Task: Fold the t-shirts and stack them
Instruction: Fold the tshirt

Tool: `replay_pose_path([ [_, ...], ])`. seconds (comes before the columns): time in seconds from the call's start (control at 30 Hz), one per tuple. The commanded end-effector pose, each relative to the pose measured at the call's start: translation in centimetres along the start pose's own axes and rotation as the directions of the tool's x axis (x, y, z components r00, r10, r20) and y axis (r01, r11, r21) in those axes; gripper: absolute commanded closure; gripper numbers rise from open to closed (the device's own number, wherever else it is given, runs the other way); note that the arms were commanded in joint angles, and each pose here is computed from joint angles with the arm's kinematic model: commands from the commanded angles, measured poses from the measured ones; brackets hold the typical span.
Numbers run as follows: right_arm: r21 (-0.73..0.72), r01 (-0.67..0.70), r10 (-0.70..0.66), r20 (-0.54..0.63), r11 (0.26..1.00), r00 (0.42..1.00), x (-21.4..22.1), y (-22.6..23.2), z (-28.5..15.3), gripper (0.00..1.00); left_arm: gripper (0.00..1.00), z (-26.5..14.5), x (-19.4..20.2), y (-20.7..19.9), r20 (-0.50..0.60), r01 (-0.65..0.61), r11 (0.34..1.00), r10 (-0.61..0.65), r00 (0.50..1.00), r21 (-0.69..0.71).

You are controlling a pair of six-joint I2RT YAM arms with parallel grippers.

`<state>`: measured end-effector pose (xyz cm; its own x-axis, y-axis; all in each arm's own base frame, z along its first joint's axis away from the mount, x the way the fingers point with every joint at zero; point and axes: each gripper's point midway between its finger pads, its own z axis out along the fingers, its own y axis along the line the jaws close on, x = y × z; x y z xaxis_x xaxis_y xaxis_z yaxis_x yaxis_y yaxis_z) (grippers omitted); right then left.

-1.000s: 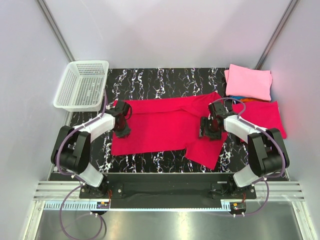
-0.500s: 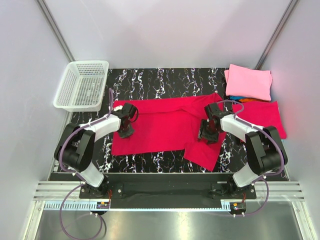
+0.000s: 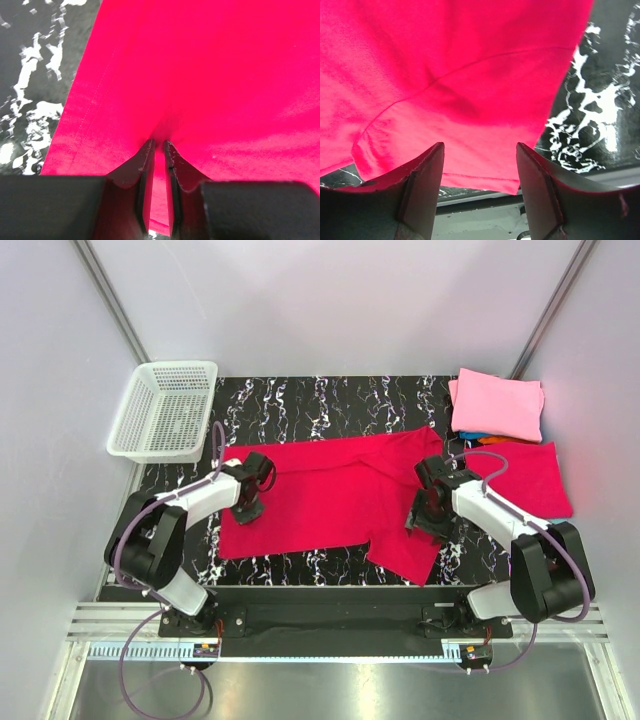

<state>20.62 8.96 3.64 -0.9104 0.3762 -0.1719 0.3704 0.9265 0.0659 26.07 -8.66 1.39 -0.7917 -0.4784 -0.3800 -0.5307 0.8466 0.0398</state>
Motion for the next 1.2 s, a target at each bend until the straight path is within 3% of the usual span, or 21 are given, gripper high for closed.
replay_pose_path([
  [0.0,0.047,-0.027,0.024,0.053,0.999,0.998,-0.7,-0.8,-1.2,0.33,0.82,0.3,2.1,4.1,-0.044,-0.039,0.989,0.033,0.998,-0.142],
  [0.1,0.027,-0.021,0.018,0.091,0.999,0.996,-1.7,-0.3,-2.4,0.33,0.82,0.5,2.2,5.3,-0.031,-0.048,0.98,0.042,0.999,-0.192],
  [0.2,-0.005,0.037,-0.036,0.183,0.999,0.983,-4.1,0.6,-4.8,0.25,0.82,0.2,1.7,5.8,-0.014,-0.056,0.975,0.054,0.998,-0.214],
  [0.23,-0.022,0.051,-0.045,0.217,0.998,0.975,-4.8,0.9,-5.7,0.16,0.82,-0.1,1.3,5.5,-0.006,-0.053,0.976,0.053,0.999,-0.209],
  [0.27,-0.05,0.09,-0.073,0.266,0.995,0.961,-6.1,1.7,-6.8,0.01,0.82,-0.4,1.0,5.3,0.002,-0.051,0.979,0.052,0.999,-0.197],
  [0.37,-0.125,0.182,-0.122,0.385,0.975,0.915,-8.8,4.1,-9.0,0.0,0.82,-1.6,0.0,4.2,0.021,-0.045,0.988,0.048,0.999,-0.146],
  [0.5,-0.114,0.268,-0.207,0.379,0.957,0.902,-12.1,7.4,-7.0,0.0,0.82,-4.8,-2.2,2.2,0.092,-0.022,1.0,0.022,0.995,-0.005],
  [0.57,-0.137,0.314,-0.237,0.402,0.94,0.885,-14.2,9.8,-6.6,0.1,0.81,-6.5,-3.4,1.4,0.128,-0.032,0.998,0.024,0.992,0.06],
  [0.6,-0.158,0.334,-0.249,0.398,0.929,0.883,-14.7,10.9,-6.0,0.36,0.8,-7.2,-3.7,1.2,0.142,-0.035,0.996,0.023,0.99,0.086],
  [0.63,-0.159,0.347,-0.267,0.381,0.924,0.885,-15.4,12.0,-3.9,0.49,0.79,-8.6,-4.6,0.7,0.176,-0.031,0.99,0.006,0.984,0.139],
  [0.7,-0.159,0.368,-0.294,0.356,0.916,0.887,-16.8,13.8,-1.5,0.63,0.78,-9.8,-4.8,0.1,0.186,-0.056,0.979,0.019,0.982,0.195],
  [0.77,-0.173,0.391,-0.305,0.38,0.904,0.873,-18.6,15.6,-1.2,0.66,0.77,-10.9,-4.9,-0.3,0.189,-0.069,0.966,0.021,0.982,0.251],
  [0.87,-0.19,0.416,-0.323,0.382,0.889,0.866,-20.1,17.7,0.5,0.62,0.77,-11.3,-4.5,-0.8,0.176,-0.083,0.954,0.033,0.984,0.286],
  [1.17,-0.292,0.472,-0.342,0.398,0.832,0.851,-21.1,21.3,1.9,0.61,0.77,-9.9,-4.1,-1.6,0.138,-0.11,0.952,0.073,0.988,0.286],
])
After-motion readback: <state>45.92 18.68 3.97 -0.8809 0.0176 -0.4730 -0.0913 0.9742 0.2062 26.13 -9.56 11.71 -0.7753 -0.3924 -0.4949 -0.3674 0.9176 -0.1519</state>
